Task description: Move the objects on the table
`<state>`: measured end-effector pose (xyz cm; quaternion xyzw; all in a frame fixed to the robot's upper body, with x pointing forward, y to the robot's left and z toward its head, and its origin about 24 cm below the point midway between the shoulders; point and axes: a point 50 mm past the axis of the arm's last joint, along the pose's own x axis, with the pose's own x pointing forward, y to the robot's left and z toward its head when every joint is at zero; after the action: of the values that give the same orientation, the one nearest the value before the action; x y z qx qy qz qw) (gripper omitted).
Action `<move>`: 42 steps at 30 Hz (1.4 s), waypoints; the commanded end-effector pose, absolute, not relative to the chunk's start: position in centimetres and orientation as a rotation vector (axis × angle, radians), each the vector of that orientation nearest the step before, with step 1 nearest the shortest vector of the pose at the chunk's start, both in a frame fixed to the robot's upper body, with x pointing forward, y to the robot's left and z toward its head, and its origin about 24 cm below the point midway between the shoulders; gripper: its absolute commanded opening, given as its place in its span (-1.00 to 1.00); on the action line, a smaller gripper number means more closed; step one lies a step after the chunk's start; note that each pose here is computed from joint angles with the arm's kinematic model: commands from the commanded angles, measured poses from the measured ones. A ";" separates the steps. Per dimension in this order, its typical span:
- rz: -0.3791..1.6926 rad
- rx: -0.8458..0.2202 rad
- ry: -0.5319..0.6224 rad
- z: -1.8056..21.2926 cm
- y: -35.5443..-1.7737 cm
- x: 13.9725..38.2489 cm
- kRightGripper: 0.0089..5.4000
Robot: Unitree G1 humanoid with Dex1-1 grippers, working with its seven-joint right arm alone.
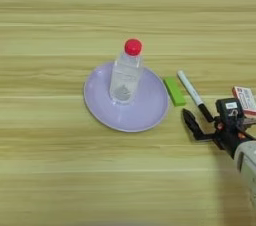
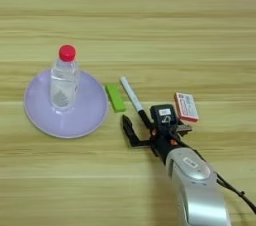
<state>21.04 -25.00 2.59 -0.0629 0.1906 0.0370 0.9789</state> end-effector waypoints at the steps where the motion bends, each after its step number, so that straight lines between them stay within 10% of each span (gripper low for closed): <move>1: 0.074 -0.123 0.325 3.7 -25.2 22.1 1.00; 42: 0.101 -0.087 0.378 2.2 -25.2 22.7 -0.54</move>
<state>22.44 -24.38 1.55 -0.0180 0.1904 0.0674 0.9792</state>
